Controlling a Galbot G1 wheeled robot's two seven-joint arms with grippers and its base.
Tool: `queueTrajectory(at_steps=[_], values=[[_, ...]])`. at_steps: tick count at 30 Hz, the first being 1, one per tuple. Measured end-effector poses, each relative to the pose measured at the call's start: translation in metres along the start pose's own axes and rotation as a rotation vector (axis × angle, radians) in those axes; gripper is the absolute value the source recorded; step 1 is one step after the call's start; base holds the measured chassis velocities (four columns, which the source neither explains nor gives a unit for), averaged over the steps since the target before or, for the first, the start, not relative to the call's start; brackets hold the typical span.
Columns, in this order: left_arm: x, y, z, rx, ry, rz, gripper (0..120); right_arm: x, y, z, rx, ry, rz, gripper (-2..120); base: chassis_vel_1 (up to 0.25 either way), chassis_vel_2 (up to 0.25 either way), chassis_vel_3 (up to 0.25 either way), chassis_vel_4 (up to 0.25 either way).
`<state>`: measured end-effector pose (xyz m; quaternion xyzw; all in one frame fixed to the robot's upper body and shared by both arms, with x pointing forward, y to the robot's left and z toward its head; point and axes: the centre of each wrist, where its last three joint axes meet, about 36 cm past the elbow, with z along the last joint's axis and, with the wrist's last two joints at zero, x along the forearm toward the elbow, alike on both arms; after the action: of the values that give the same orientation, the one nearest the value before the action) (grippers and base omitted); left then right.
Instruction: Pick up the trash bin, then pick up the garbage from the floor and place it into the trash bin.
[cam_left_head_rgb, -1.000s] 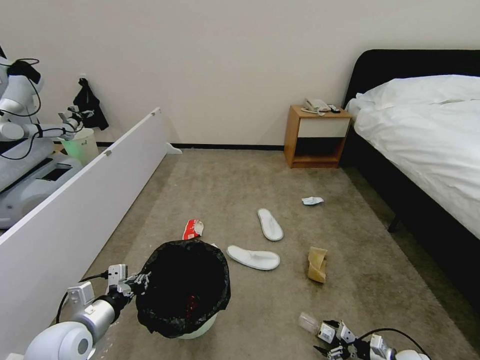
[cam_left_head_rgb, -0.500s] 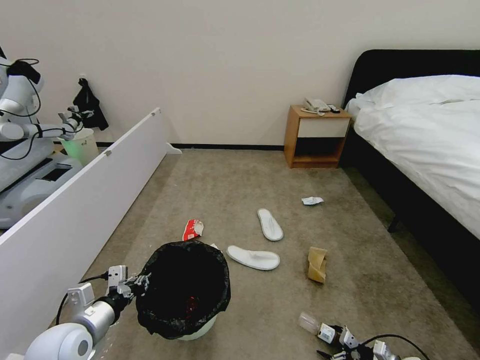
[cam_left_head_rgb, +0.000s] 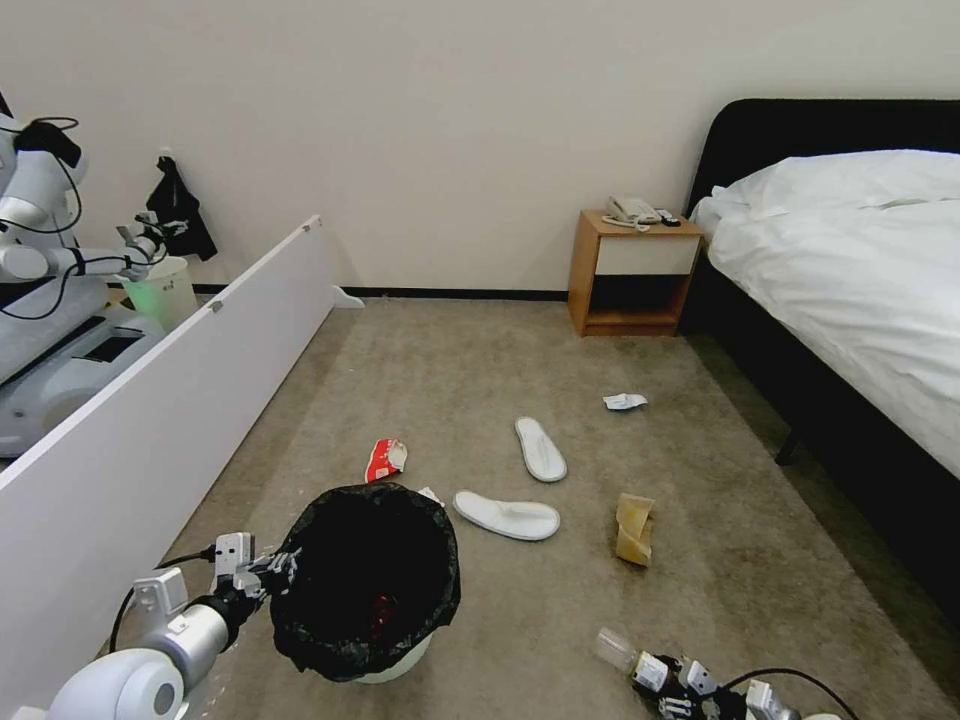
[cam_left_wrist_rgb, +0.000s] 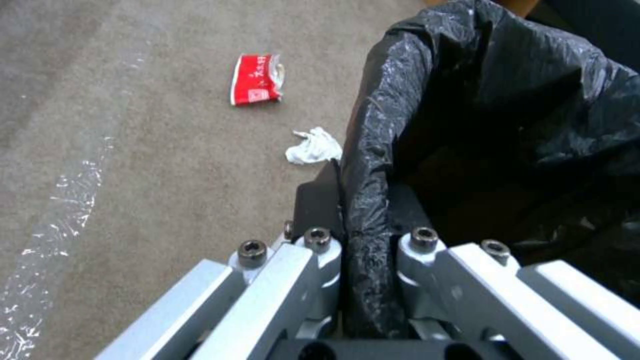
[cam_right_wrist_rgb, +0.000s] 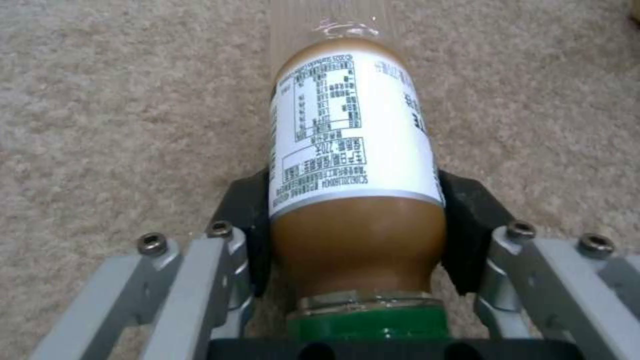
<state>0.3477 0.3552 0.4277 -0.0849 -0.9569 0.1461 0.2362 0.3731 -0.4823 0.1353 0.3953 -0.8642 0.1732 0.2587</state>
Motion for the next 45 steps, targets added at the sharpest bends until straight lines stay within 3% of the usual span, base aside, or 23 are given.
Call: queueTrajectory(at_steps=[17, 23, 29, 31, 33, 35, 39, 41, 45], values=[[-0.001, 0.001, 0.0, -0.001, -0.005, 0.001, 4, -0.005, 0.0, -0.004, 0.003, -0.017, -0.001, 45, 0.0, 0.0, 0.0, 0.0], [-0.003, -0.001, 0.0, -0.002, -0.005, 0.004, 4, 0.003, -0.016, -0.02, 0.042, -0.081, 0.04, 45, 0.0, 0.0, 0.0, 0.0], [-0.004, -0.004, 0.002, -0.002, 0.002, 0.007, 4, 0.01, -0.044, -0.067, 0.139, -0.205, 0.084, 45, 0.0, 0.0, 0.0, 0.0], [-0.004, -0.005, 0.002, 0.0, 0.004, 0.007, 4, 0.015, -0.058, -0.098, 0.205, -0.268, 0.1, 45, 0.0, 0.0, 0.0, 0.0], [-0.004, -0.005, 0.002, 0.0, 0.004, 0.007, 4, 0.015, -0.058, -0.098, 0.205, -0.268, 0.1, 45, 0.0, 0.0, 0.0, 0.0], [-0.002, -0.005, 0.003, 0.005, 0.008, 0.002, 4, 0.026, -0.072, -0.149, 0.294, -0.364, 0.112, 45, 0.0, 0.0, 0.0, 0.0], [-0.002, -0.005, 0.003, 0.009, 0.01, 0.001, 4, 0.032, -0.076, -0.185, 0.342, -0.431, 0.118, 45, 0.0, 0.0, 0.0, 0.0], [-0.002, -0.008, 0.005, 0.015, 0.016, 0.005, 4, 0.037, -0.068, -0.249, 0.415, -0.566, 0.091, 45, 0.0, 0.0, 0.0, 0.0], [-0.004, -0.01, 0.006, 0.015, 0.02, 0.009, 4, 0.031, -0.049, -0.285, 0.442, -0.652, 0.043, 45, 0.0, 0.0, 0.0, 0.0]])
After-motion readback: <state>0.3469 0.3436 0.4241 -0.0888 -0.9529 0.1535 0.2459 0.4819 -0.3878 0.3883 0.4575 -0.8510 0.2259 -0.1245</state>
